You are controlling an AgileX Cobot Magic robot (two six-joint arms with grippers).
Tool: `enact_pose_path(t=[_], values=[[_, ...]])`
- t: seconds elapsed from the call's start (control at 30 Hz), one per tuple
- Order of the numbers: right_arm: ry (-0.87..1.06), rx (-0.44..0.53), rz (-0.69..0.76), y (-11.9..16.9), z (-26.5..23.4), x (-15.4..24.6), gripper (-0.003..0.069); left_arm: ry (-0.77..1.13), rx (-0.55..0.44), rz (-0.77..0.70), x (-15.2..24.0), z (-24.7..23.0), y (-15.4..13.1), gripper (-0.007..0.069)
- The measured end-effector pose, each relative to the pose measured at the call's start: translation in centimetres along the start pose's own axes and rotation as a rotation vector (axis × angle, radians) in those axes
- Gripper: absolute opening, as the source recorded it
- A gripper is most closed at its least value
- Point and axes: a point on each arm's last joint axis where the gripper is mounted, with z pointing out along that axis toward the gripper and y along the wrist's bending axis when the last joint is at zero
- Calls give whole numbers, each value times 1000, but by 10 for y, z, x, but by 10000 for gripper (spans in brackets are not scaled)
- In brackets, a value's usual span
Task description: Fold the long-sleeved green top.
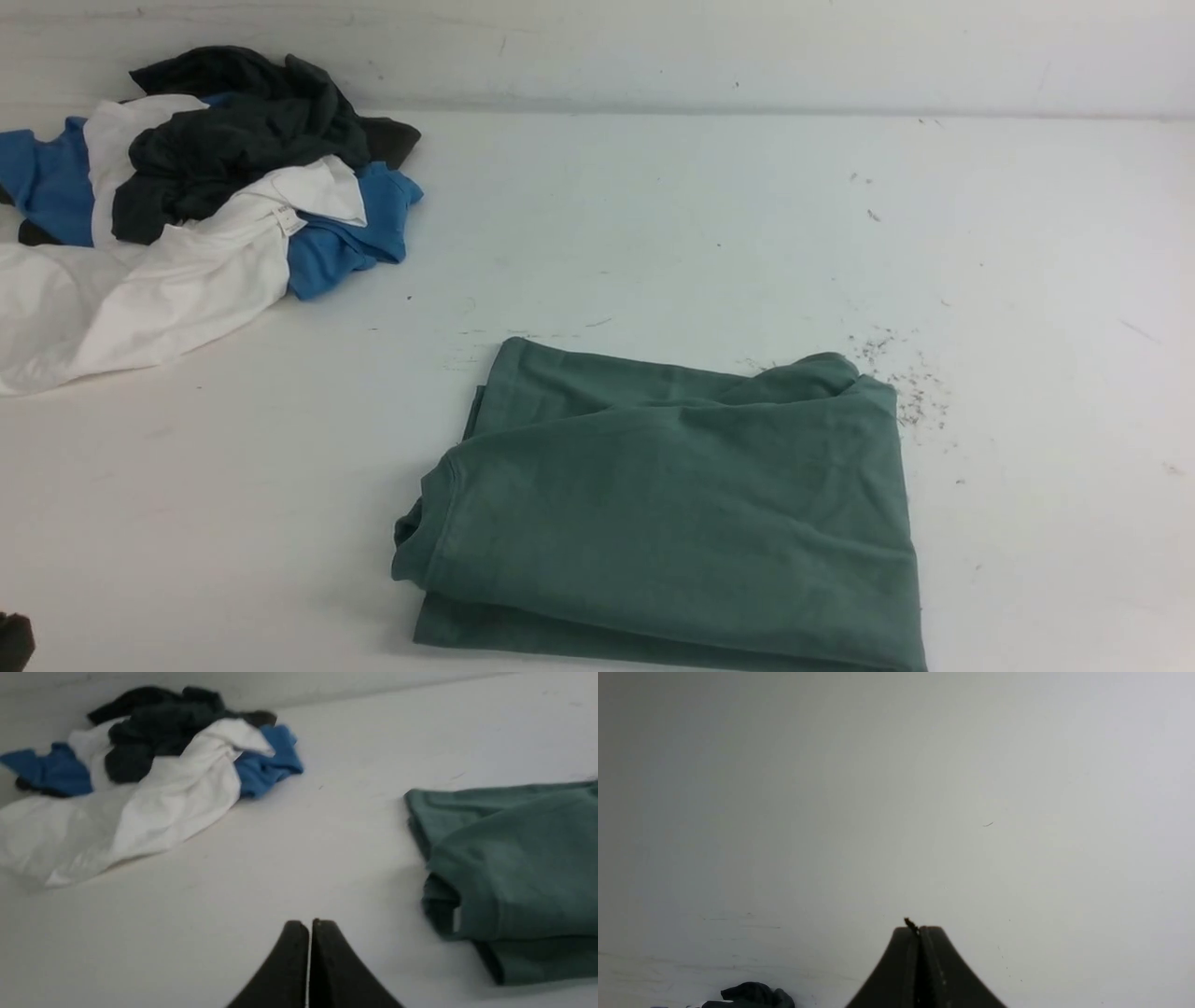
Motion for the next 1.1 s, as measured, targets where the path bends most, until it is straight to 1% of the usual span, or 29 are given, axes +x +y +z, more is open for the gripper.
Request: enact_pose_path(t=[0.03,0.07,0.23,0.33,0.53,1.1], values=[[0,0,0,0,0,0,-15,4,-6,-1,1,0,0,-4],[0,0,0,0,0,0,-15,35,-56,-14,10,5,3,-4],[1,0,0,0,0,0,-15,48,-110,-26,29,15,5,-4],[1,0,0,0,0,0,-15,59,-108,-25,40,20,4,-4],[3,1,0,0,0,0,-15,35,-65,-4,40,21,2,-4],[11,4,0,0,0,1,-15,34,-62,-3,40,21,2,-4]])
